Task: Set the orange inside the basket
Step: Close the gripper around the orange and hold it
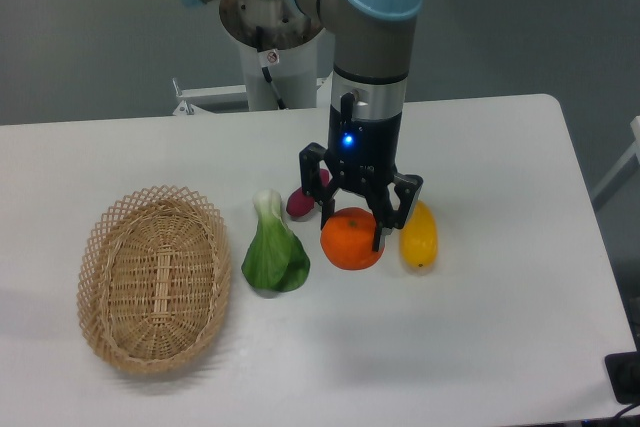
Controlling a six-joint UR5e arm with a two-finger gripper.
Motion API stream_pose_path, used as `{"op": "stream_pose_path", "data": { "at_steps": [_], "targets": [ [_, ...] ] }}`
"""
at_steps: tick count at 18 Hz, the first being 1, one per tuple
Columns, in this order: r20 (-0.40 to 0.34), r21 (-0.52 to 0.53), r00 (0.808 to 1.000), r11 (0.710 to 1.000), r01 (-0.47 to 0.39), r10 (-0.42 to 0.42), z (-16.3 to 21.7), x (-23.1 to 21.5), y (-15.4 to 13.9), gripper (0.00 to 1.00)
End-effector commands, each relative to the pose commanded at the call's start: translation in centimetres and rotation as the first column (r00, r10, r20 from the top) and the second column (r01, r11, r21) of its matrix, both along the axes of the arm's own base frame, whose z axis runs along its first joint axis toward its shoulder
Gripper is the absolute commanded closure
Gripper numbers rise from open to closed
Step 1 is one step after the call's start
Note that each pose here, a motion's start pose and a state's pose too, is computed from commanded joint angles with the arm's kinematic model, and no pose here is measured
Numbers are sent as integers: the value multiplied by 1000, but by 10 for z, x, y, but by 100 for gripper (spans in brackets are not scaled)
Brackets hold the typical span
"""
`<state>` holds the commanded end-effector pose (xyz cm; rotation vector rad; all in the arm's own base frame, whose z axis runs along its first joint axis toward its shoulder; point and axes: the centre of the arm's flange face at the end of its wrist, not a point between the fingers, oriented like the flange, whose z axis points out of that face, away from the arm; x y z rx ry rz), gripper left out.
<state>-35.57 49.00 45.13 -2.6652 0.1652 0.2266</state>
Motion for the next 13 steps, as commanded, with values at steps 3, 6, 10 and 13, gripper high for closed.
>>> {"op": "stream_pose_path", "data": {
  "at_steps": [3,6,10,13],
  "targets": [
    [0,1,1000,1000,3,-3,0,0,1,44],
    [-1,3,1000,1000,4,-4,1,0,1,44],
    [-3,5,1000,1000,4,-4,2,-1,2,44],
    [-4,6,1000,1000,6,-6,3,0,3,44]
  ]
}}
